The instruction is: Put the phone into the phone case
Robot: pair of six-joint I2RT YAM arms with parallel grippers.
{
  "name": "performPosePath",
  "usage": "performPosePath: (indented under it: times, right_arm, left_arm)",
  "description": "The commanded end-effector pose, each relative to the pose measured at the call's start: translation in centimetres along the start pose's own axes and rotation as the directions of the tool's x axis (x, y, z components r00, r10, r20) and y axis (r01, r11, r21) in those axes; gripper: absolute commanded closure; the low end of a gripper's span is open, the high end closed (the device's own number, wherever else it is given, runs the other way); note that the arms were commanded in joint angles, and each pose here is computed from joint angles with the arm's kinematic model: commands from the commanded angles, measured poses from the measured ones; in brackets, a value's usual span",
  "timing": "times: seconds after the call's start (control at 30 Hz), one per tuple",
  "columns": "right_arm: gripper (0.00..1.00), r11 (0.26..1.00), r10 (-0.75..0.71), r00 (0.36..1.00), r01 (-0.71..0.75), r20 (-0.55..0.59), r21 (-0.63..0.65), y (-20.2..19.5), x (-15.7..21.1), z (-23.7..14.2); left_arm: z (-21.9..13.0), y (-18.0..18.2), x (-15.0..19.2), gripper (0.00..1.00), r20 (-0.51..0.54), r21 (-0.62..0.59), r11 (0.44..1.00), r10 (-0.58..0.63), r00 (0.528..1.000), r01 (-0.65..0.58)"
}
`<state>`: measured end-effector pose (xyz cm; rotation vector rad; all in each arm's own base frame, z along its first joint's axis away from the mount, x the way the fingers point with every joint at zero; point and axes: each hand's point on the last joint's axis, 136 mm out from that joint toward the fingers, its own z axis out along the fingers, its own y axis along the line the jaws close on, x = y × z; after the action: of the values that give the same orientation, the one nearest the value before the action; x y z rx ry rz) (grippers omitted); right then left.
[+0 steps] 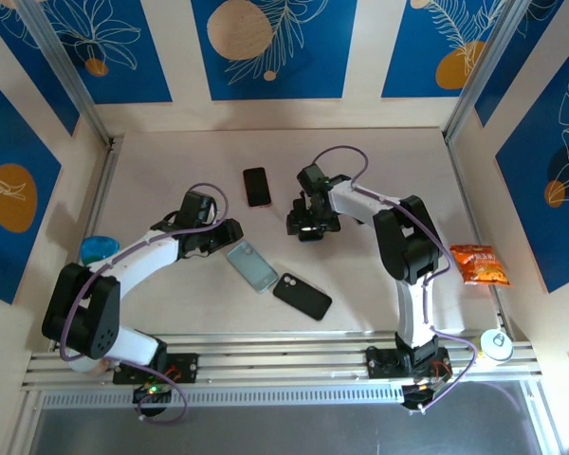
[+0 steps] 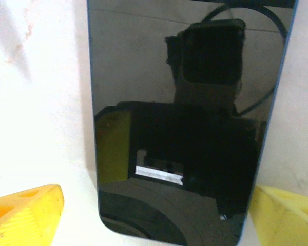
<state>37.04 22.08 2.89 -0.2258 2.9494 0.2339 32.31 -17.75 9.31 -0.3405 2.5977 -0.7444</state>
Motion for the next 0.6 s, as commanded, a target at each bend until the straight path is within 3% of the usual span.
performPosePath:
  times: [0.0,0.27,0.57]
  right_arm:
    - [0.07,0.996,-0.004,1.000,0.004,-0.008,0.093,-1.1,-0.4,-0.7]
    - [0.08,0.991,-0.030,1.000,0.030,-0.003,0.133,-0.9,-2.6,0.6]
    - [0.15,0.986,-0.034,0.998,0.041,-0.045,0.164,-1.1,-2.4,2.8]
  left_arm:
    - [-0.3,-0.2,-0.4,0.49,0.018,-0.007,1.000,0.014,1.000,-0.014]
    - [0.0,-0.2,-0.8,0.49,0.017,-0.020,0.999,0.030,0.999,-0.029]
    - [0.1,-0.1,-0.9,0.49,0.012,-0.033,0.999,0.038,0.999,-0.038]
